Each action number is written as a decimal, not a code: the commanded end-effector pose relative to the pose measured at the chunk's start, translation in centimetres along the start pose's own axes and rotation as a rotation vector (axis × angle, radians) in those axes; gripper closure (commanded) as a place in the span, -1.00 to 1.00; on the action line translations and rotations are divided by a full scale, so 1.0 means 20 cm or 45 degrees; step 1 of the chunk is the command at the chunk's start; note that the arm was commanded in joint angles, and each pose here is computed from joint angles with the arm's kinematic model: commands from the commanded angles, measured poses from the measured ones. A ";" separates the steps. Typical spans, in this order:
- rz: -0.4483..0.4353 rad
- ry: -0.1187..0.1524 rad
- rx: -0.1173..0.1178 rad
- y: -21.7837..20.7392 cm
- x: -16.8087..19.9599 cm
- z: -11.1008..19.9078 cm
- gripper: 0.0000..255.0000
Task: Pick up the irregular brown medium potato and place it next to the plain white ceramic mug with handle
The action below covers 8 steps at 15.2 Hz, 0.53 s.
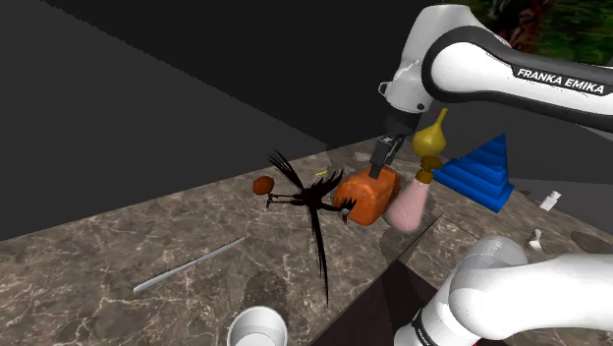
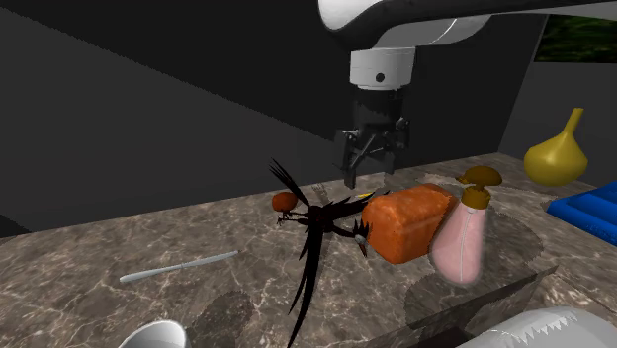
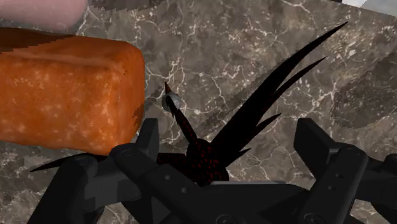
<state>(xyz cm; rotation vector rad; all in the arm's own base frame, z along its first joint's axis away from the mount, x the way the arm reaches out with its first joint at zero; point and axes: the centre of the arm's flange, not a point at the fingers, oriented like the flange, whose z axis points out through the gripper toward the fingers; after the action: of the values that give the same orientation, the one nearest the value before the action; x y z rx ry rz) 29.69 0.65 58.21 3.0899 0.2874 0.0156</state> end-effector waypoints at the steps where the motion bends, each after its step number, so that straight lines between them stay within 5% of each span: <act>1: 0.000 0.000 0.000 0.00 0.00 0.00 -1.00; 8: 0.329 -0.024 -0.035 -0.23 0.37 0.20 -1.00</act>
<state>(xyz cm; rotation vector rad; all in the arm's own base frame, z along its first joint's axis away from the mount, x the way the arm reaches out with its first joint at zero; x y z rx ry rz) 35.30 5.78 54.77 3.0783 -0.0478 -0.0006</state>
